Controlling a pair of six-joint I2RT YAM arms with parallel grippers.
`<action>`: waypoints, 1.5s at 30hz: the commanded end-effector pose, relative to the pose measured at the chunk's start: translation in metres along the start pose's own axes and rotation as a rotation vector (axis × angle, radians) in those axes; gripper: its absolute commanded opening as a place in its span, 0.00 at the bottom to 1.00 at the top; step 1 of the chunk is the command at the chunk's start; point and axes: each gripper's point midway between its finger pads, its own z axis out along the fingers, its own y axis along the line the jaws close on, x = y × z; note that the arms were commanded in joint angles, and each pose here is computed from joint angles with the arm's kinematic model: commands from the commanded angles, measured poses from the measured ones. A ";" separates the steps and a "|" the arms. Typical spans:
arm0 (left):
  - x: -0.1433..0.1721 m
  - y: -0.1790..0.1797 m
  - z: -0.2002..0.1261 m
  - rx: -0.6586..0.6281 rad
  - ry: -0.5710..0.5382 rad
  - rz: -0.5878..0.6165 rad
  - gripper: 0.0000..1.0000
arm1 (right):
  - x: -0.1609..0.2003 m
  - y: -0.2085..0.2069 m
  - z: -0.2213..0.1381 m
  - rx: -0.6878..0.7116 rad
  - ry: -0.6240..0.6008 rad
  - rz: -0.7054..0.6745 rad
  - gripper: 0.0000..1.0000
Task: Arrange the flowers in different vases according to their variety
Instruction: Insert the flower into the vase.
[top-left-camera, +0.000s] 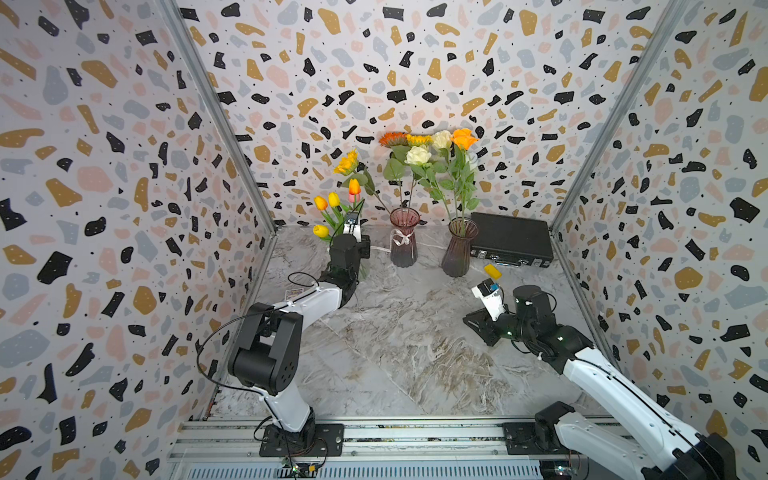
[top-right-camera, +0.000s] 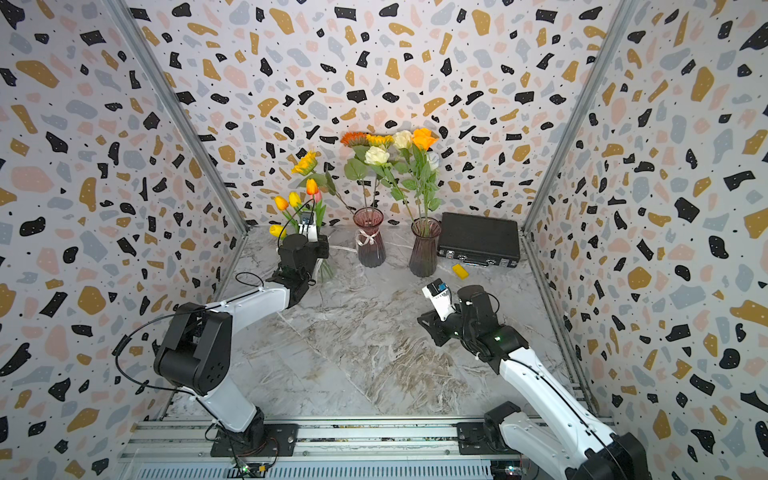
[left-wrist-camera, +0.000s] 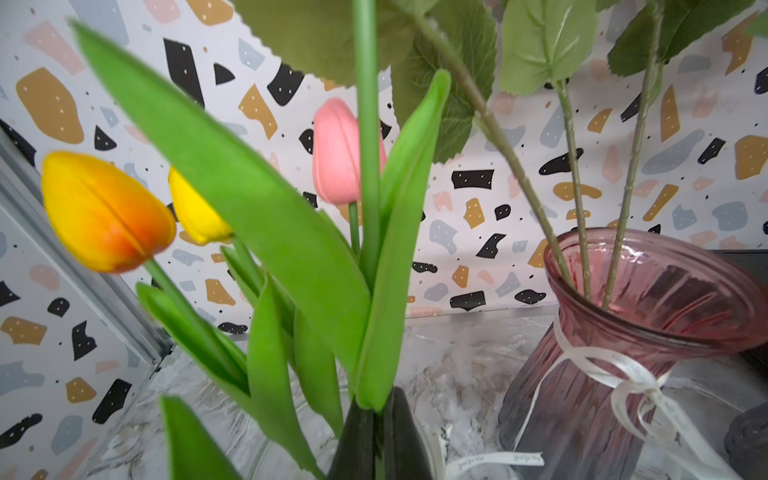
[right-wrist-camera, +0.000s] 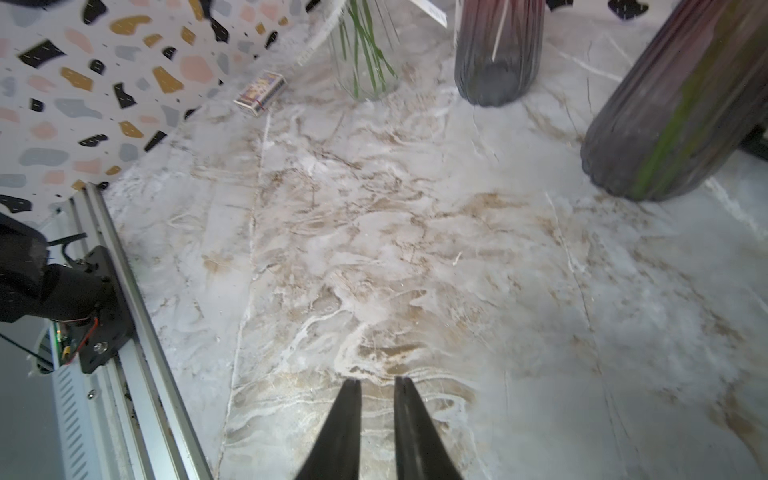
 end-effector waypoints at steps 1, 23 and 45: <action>-0.014 0.008 -0.003 -0.029 -0.077 -0.060 0.00 | -0.020 0.017 -0.010 -0.072 -0.105 -0.063 0.20; 0.004 0.005 -0.019 0.012 0.002 -0.099 0.30 | -0.026 0.035 -0.019 -0.160 -0.166 -0.103 0.21; -0.138 0.028 -0.198 0.115 -0.385 -0.037 1.00 | -0.016 -0.022 -0.012 0.151 -0.080 0.005 0.94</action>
